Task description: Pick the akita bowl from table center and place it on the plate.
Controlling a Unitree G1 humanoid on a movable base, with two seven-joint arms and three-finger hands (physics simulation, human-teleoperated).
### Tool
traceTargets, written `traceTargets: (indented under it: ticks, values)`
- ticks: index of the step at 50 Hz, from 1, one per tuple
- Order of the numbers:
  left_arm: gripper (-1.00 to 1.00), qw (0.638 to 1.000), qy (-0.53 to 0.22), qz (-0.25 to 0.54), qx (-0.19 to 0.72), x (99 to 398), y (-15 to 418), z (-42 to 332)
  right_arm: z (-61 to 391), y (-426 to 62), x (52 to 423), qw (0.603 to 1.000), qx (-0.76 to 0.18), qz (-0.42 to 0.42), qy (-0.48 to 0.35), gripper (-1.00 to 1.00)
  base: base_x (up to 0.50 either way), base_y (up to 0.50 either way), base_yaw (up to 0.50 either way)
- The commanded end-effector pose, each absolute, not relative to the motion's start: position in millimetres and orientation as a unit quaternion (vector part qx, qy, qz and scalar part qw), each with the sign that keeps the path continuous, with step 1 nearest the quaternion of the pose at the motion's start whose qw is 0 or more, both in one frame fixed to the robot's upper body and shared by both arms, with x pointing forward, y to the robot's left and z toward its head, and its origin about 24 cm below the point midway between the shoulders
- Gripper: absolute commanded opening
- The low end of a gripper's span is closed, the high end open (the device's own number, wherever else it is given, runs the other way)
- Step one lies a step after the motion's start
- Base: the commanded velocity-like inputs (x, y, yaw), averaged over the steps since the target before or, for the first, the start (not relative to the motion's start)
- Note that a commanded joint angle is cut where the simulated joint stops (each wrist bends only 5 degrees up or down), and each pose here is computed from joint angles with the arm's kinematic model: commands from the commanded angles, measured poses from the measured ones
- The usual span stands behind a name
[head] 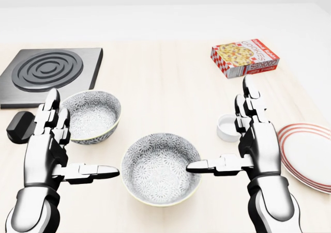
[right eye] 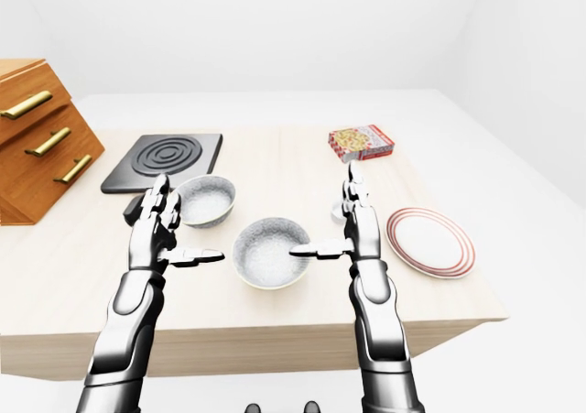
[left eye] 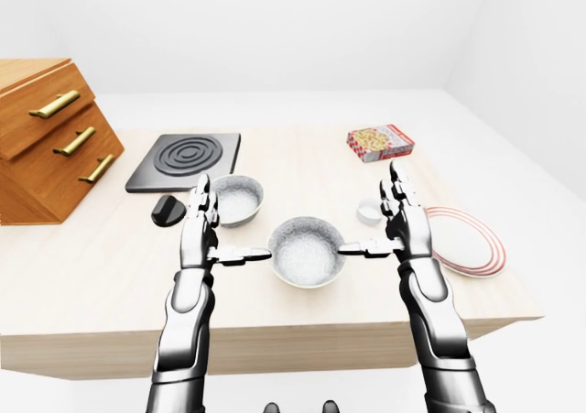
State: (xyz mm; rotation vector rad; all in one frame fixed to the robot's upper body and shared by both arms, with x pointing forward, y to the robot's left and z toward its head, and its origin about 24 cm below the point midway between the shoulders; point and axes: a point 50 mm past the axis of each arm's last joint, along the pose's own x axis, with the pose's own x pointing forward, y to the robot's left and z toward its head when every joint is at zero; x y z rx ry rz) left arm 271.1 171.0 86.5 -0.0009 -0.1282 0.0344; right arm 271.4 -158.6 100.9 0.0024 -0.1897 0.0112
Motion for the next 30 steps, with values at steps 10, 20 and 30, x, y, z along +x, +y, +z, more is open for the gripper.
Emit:
traceTargets:
  ticks: [10, 20, 30]
  values:
    - [1.0, 0.998, -0.056, 0.02, 0.0, 272.0, 172.6, 82.8, 98.6, -158.5, 270.5, 0.996, -0.006, 0.009, -0.09, 1.0, 0.3, 0.0, 0.0]
    - [1.0, 0.999, -0.047, 0.023, -0.001, 271.5, 173.9, 78.5, 95.4, -158.5, 271.9, 0.996, -0.012, 0.007, -0.083, 1.0, 0.0, 0.0, 0.0]
    - [1.0, 0.999, -0.034, 0.023, 0.0, 270.8, 174.4, 72.4, 87.8, -159.8, 271.8, 0.998, -0.016, 0.001, -0.067, 1.0, 0.0, 0.0, 0.0]
